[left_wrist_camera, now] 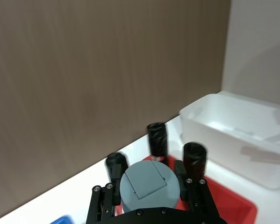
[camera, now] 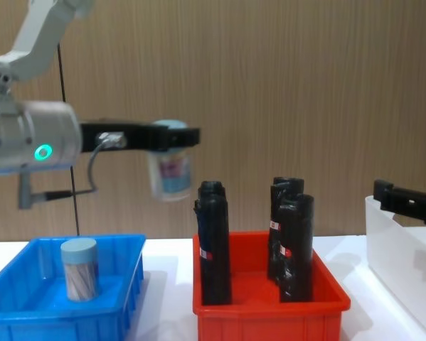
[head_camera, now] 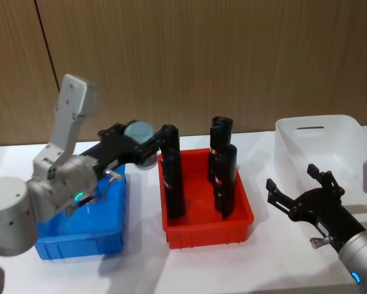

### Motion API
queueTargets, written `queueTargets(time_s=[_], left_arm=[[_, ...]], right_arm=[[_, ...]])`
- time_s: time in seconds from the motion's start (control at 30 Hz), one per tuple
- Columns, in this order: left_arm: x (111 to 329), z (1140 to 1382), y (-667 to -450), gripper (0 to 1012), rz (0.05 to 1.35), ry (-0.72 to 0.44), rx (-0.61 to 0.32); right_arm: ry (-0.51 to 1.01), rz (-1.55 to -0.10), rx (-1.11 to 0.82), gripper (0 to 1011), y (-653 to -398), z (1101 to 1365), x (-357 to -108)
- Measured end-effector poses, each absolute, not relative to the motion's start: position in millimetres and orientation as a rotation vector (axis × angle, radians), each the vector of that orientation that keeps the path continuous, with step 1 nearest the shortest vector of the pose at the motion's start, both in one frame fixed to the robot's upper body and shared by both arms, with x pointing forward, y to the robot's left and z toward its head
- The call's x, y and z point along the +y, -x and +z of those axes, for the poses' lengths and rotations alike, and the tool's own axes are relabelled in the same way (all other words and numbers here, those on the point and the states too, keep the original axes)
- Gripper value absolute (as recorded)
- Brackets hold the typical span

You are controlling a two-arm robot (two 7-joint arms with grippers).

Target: Pick the cotton swabs from the blue box and place them into the white box.

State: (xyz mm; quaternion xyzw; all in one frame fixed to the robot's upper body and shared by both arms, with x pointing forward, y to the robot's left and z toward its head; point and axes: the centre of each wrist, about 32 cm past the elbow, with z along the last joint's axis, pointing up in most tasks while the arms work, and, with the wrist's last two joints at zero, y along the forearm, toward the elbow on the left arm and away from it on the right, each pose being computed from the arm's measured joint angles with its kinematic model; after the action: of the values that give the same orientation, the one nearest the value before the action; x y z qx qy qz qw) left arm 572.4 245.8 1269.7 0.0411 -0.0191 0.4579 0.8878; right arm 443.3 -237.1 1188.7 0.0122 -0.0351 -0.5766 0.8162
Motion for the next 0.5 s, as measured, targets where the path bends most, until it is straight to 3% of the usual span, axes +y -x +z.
queueTargets(time_s=[0.5], left_arm=[[211, 1293, -599, 673, 0.764, -0.064, -0.017]], right_arm=[[-0.026, -1.229, -0.075, 1002, -443, 1189, -237]])
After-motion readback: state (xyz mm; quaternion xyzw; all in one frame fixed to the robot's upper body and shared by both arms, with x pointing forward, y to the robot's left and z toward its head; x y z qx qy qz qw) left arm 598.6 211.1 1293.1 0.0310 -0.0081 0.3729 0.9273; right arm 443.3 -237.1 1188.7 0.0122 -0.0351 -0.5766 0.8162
